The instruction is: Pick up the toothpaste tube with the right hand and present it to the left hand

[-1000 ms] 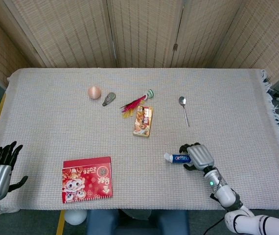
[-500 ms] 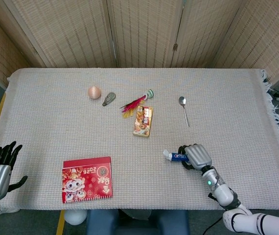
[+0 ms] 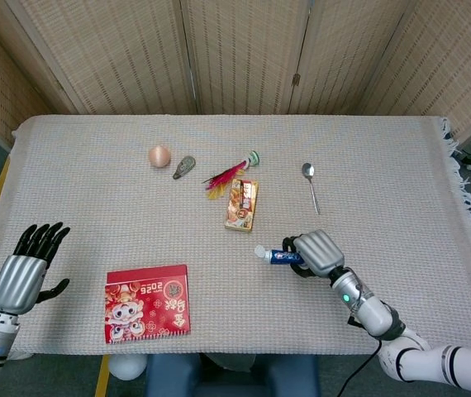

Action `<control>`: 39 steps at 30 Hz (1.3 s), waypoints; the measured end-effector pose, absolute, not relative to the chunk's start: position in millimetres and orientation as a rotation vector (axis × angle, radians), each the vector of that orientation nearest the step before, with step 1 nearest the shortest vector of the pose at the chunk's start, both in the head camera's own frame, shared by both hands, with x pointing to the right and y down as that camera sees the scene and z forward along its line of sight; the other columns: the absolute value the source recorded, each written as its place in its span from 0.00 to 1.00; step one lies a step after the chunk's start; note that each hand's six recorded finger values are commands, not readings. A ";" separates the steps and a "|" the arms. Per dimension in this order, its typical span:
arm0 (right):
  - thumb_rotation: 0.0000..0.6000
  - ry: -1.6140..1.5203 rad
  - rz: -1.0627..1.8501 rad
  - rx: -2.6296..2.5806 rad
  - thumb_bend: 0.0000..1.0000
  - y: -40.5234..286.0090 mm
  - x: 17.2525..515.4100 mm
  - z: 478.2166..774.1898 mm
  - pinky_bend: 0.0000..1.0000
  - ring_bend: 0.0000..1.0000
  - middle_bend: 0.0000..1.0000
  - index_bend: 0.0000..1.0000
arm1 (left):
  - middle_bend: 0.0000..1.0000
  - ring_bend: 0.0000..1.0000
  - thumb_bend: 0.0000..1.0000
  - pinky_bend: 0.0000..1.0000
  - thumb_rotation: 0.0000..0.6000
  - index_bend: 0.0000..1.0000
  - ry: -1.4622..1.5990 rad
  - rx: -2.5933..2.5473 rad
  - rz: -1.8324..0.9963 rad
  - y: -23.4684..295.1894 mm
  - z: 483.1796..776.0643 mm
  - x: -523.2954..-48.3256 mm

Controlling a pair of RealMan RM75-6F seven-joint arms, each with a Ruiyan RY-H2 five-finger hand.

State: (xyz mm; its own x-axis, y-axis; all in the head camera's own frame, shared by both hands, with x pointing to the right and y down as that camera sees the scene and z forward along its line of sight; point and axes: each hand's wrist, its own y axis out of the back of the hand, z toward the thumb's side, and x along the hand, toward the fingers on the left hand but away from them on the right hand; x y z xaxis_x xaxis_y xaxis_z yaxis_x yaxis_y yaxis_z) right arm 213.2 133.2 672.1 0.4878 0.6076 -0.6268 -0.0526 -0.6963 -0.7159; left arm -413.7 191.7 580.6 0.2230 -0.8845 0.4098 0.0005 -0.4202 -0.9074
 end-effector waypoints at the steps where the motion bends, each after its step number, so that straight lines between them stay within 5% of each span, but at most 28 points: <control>1: 1.00 -0.437 1.220 -2.038 0.74 129.1 209.1 668.7 0.59 0.57 0.54 0.60 | 0.32 0.30 0.29 0.17 1.00 0.14 0.825 -1.666 -1.287 185.4 583.0 -408.0; 5: 1.00 -0.357 1.184 -2.017 0.75 111.8 188.6 655.0 0.59 0.57 0.54 0.60 | 0.53 0.51 0.41 0.49 1.00 0.21 0.774 -1.724 -1.177 166.1 589.6 -384.5; 14: 1.00 -0.244 1.144 -1.988 0.76 88.0 145.4 641.7 0.59 0.58 0.54 0.60 | 0.86 0.78 0.66 0.69 1.00 0.21 0.619 -1.838 -1.032 147.8 608.4 -331.1; 20: 1.00 -0.196 1.133 -1.982 0.76 82.6 115.9 643.1 0.59 0.58 0.54 0.60 | 0.92 0.83 0.75 0.72 1.00 0.18 0.521 -1.875 -0.985 143.6 618.0 -298.9; 39: 1.00 -0.101 1.111 -1.959 0.77 88.8 51.6 655.0 0.59 0.59 0.55 0.61 | 0.94 0.85 0.76 0.73 1.00 0.16 0.359 -1.885 -0.970 156.7 631.2 -248.1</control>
